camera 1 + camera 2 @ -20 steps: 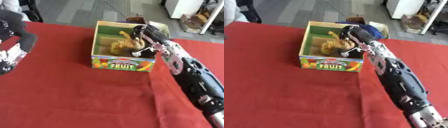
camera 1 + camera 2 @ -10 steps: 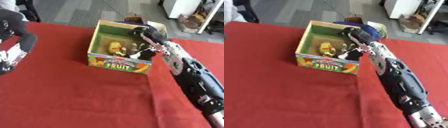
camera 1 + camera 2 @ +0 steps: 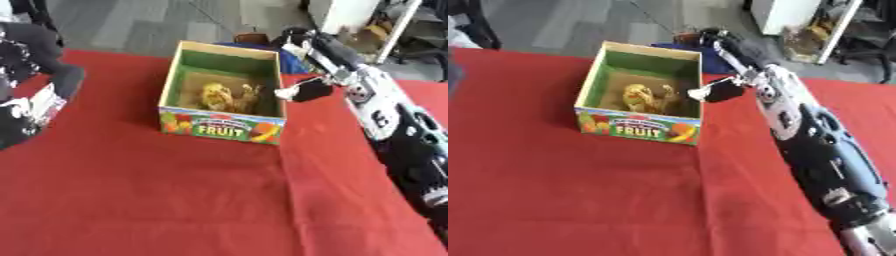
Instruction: Pick up objects on the table and place them in the box.
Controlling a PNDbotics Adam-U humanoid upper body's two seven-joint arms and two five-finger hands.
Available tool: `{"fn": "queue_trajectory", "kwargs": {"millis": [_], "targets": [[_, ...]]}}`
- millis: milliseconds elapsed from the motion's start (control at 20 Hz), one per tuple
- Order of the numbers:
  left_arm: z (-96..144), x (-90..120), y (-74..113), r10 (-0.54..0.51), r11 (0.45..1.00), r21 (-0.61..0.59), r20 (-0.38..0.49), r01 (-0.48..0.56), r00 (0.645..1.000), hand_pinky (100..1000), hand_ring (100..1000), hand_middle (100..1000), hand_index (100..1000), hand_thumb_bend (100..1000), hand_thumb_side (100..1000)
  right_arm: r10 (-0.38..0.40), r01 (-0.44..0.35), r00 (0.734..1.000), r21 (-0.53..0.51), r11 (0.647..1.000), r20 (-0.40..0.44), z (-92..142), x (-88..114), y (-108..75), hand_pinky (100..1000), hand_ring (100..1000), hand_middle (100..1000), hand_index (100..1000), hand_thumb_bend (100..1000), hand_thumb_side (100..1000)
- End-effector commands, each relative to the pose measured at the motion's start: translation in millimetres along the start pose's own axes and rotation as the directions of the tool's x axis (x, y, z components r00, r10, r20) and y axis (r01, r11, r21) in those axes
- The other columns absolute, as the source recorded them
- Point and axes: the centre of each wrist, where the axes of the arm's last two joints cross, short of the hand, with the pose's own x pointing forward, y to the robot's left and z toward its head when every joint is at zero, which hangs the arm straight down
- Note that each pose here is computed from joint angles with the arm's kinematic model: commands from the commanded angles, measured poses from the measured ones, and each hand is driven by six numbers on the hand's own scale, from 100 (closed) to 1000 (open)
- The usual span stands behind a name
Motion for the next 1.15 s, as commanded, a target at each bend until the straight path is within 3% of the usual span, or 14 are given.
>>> {"fn": "queue_trajectory", "kwargs": {"millis": [50, 250, 400, 650, 1150], "targets": [[4, -6, 11.5, -0.042, 0.998, 0.049, -0.033, 0.044, 0.999, 570, 527, 529, 657, 539, 309, -0.110, 0.118, 0.992, -0.130, 0.985, 0.067, 9, 24, -28.9, 791, 945, 680, 797, 374, 313], [15, -21, 15.5, -0.051, 0.994, 0.089, -0.099, 0.060, 0.994, 567, 533, 534, 655, 538, 316, -0.313, 0.316, 0.948, -0.242, 0.917, 0.054, 47, 43, -24.7, 782, 946, 649, 765, 314, 302], [22, -27, 17.5, -0.053, 0.992, 0.109, -0.127, 0.067, 0.990, 565, 531, 532, 653, 536, 318, -0.415, 0.402, 0.909, -0.324, 0.857, 0.030, 74, 51, -15.2, 778, 946, 639, 752, 255, 305], [32, -35, 19.1, -0.051, 0.990, 0.124, -0.165, 0.071, 0.985, 562, 518, 522, 651, 533, 327, -0.536, 0.485, 0.844, -0.414, 0.770, -0.010, 110, 56, 5.5, 773, 953, 629, 737, 183, 329], [49, -46, 15.4, -0.022, 0.987, 0.150, -0.218, 0.056, 0.976, 557, 511, 514, 641, 530, 340, -0.660, 0.551, 0.747, -0.479, 0.683, -0.082, 148, 66, 41.0, 766, 958, 614, 712, 122, 359]]}}
